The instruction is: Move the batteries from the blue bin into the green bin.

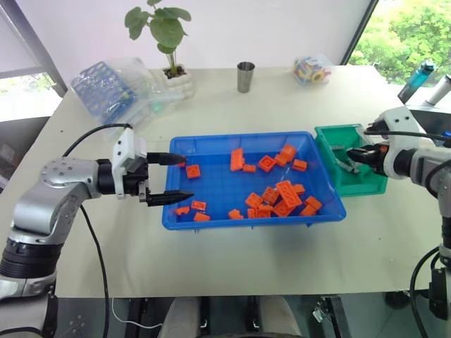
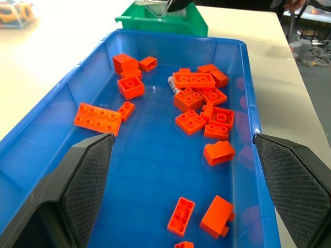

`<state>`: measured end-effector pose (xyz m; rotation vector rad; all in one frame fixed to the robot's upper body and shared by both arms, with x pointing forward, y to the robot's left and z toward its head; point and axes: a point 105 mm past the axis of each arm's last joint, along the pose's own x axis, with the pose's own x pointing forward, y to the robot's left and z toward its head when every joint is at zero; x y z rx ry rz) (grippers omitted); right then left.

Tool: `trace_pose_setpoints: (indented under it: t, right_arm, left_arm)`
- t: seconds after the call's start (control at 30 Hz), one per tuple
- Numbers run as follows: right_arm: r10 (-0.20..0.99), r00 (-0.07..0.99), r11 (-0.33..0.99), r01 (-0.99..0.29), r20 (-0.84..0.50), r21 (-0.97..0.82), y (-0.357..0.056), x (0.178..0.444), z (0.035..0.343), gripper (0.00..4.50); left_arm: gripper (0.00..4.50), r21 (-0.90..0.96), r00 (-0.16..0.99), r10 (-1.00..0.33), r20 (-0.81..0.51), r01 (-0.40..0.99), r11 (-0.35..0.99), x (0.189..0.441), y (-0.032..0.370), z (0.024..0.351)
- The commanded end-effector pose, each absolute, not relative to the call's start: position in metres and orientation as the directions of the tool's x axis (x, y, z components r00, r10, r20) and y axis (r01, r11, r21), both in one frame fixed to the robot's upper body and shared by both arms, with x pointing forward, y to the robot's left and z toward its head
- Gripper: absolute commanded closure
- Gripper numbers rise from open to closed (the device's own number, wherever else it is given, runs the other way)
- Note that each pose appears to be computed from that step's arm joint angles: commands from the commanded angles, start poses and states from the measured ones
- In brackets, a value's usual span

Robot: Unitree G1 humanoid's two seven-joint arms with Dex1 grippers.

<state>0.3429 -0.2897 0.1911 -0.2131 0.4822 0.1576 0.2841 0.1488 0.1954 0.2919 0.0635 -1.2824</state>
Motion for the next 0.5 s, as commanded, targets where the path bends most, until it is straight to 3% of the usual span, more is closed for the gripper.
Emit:
trace_pose_setpoints:
  t: [0.03,0.07,0.23,0.37,0.5]
  right_arm:
    - [0.092,0.92,0.939,-0.207,-0.38,-0.275,-0.291,0.345,0.218,0.95]
    - [0.107,0.928,0.921,-0.228,-0.357,-0.315,-0.288,0.346,0.225,0.49]
    - [0.32,0.874,0.842,-0.439,-0.365,-0.312,-0.248,0.337,0.239,0.49]
    - [0.455,0.767,0.757,-0.601,-0.453,-0.257,-0.208,0.321,0.216,0.49]
    - [0.457,0.725,0.75,-0.626,-0.516,-0.215,-0.195,0.314,0.186,0.49]
  left_arm:
    - [0.0,0.229,0.285,-0.939,-0.194,0.944,0.239,0.284,0.148,0.207]
    - [0.0,0.229,0.283,-0.939,-0.194,0.944,0.238,0.284,0.148,0.207]
    - [0.0,0.225,0.275,-0.941,-0.195,0.947,0.23,0.281,0.145,0.205]
    - [0.0,0.222,0.271,-0.943,-0.194,0.948,0.227,0.28,0.143,0.204]
    - [0.0,0.22,0.271,-0.943,-0.193,0.949,0.227,0.279,0.143,0.203]
